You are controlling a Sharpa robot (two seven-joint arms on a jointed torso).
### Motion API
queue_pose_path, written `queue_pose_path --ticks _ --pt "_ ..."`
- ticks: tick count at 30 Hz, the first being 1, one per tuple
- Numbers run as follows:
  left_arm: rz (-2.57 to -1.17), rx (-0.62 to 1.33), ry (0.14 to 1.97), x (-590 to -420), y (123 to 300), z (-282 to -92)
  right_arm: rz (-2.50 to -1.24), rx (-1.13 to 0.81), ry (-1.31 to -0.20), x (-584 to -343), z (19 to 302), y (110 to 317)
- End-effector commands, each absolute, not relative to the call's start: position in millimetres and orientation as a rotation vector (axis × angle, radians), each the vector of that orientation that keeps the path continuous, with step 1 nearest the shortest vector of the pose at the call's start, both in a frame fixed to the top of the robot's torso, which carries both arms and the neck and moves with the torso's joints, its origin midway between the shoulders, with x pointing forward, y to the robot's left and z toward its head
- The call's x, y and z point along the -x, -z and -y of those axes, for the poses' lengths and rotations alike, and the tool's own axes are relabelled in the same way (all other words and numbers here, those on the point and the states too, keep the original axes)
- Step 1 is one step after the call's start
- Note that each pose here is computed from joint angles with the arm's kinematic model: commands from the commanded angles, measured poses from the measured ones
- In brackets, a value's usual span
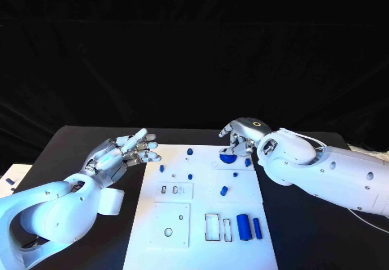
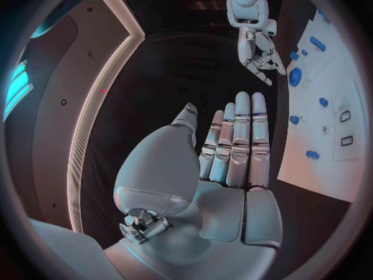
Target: Assemble the parts on the task board
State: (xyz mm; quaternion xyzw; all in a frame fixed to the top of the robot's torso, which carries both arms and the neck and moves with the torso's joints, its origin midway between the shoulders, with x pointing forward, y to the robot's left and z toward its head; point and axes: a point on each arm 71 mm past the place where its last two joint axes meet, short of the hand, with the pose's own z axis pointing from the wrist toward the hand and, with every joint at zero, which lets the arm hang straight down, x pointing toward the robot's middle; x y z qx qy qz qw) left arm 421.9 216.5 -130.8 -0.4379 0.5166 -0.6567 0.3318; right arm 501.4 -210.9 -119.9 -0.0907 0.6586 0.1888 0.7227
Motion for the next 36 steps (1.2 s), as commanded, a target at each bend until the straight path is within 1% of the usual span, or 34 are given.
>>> queue_pose_path --ticks 1,5,11,22,36 --pt "-1.351 1.13 1.737 -422.3 129.3 -214.4 -1.588 0.095 -0.38 -504 223 128" --pt "-1.351 1.13 1.738 -422.8 129.5 -214.1 -1.623 0.086 -0.349 -505 231 131" --pt "-1.352 1.13 1.737 -423.3 129.8 -214.1 -1.653 0.094 -0.325 -509 233 136" --pt "-1.352 1.131 1.736 -424.2 130.2 -214.2 -1.68 0.103 -0.324 -516 226 145" --pt "-1.354 1.132 1.735 -424.8 130.6 -213.9 -1.701 0.103 -0.327 -518 219 151"
